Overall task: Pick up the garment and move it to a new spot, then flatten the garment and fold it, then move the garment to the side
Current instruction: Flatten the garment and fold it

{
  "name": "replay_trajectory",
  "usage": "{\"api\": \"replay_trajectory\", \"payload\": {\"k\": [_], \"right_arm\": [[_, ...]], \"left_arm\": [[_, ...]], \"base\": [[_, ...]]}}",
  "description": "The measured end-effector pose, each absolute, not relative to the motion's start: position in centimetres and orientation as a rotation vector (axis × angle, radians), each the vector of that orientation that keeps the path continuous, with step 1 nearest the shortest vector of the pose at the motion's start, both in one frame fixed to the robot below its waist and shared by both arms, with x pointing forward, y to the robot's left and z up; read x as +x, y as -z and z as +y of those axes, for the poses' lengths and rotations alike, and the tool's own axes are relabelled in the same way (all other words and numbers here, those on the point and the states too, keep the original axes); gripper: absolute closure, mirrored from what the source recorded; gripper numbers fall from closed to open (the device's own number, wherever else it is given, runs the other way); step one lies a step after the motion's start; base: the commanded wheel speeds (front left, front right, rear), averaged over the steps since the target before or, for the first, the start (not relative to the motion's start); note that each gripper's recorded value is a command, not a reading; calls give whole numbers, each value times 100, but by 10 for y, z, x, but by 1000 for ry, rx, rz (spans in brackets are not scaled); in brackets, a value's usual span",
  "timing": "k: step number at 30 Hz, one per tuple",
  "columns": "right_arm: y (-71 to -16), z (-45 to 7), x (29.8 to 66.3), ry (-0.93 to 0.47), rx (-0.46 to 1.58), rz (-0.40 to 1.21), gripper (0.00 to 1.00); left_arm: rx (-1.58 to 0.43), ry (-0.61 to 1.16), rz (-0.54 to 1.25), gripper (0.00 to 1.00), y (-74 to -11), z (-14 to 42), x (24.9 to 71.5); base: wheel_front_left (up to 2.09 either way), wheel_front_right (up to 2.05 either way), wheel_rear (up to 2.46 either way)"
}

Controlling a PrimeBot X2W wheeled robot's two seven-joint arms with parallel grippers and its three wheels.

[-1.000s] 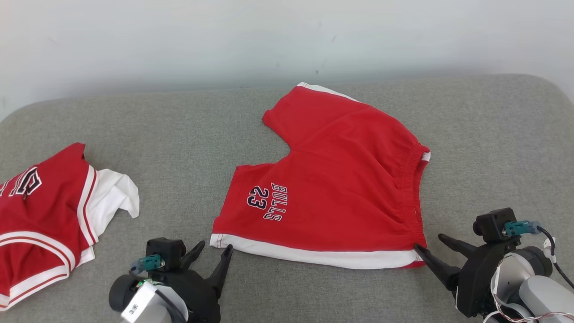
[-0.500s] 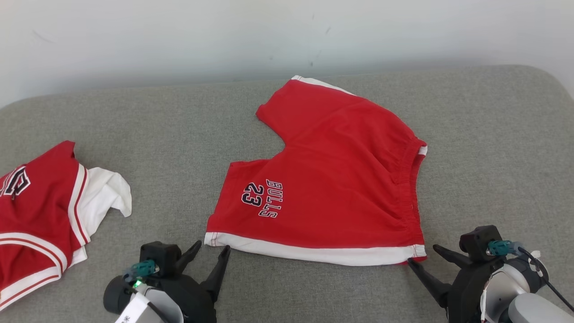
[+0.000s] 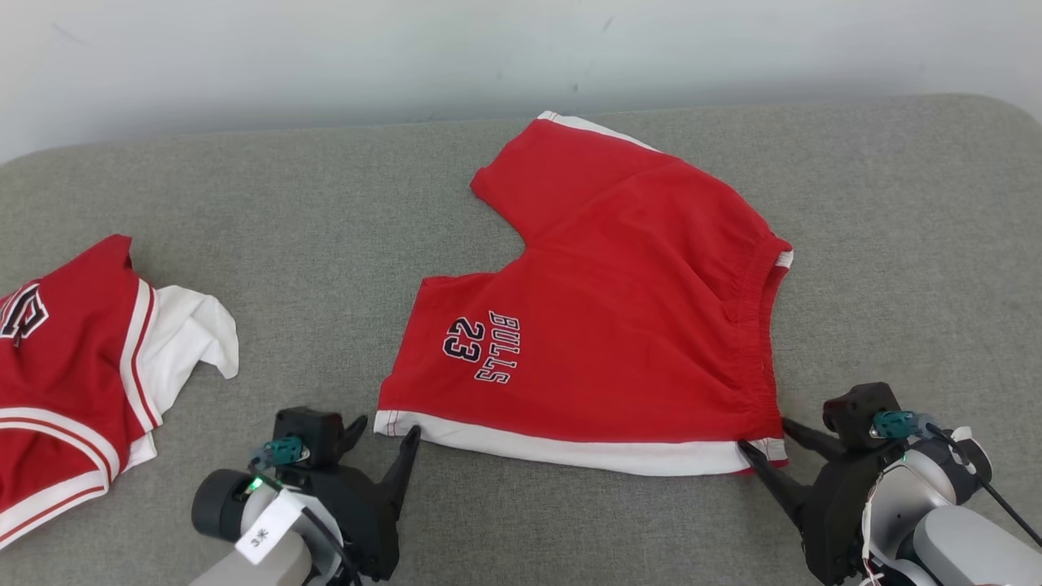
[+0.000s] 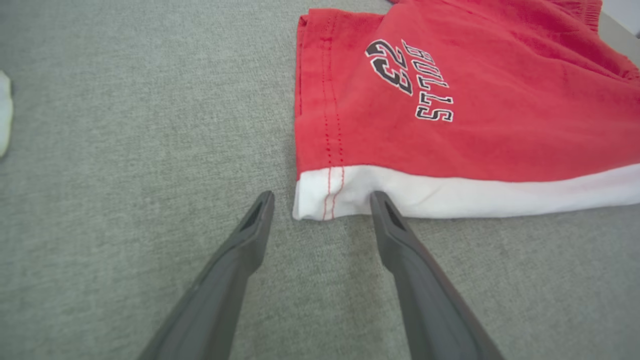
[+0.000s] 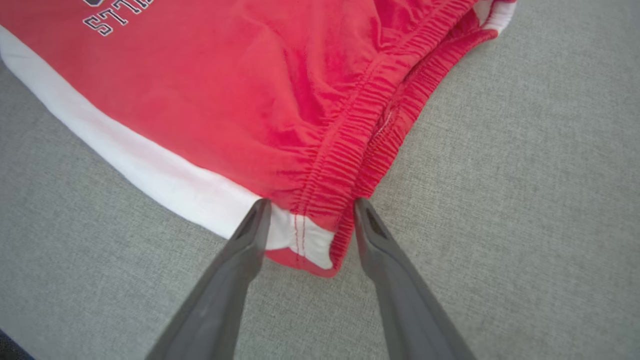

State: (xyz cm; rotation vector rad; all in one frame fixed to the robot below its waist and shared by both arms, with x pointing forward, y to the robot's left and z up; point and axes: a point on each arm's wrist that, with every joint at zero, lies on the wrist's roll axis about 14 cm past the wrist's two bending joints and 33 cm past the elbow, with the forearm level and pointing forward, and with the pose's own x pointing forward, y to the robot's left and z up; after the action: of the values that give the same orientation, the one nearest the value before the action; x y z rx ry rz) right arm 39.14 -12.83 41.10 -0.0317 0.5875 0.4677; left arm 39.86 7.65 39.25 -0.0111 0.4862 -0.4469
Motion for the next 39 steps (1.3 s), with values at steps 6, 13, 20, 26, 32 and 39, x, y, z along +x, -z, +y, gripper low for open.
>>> {"api": "replay_trajectory", "payload": {"k": [6, 13, 20, 26, 32, 39], "right_arm": [[-409, -127, 391, -473, -41, 597, 100], [-416, -126, 392, -477, -51, 578, 100], [-428, -122, 393, -486, -46, 544, 100], [-430, -114, 392, -527, 0, 583, 100], [-429, -109, 409, -593, 4, 727, 100], [-487, -110, 499, -554, -27, 758, 100]], "left_arm": [[33, 451, 481, 100, -393, 76, 402], [75, 452, 471, 100, -397, 78, 400], [91, 459, 431, 100, -409, 77, 400], [68, 489, 431, 100, -415, 68, 395], [-26, 602, 507, 100, -424, 52, 406], [11, 637, 510, 100, -484, 58, 495]], "base": [[0, 0, 0], [0, 0, 0], [0, 0, 0], [0, 0, 0], [0, 0, 0], [0, 0, 0]]}}
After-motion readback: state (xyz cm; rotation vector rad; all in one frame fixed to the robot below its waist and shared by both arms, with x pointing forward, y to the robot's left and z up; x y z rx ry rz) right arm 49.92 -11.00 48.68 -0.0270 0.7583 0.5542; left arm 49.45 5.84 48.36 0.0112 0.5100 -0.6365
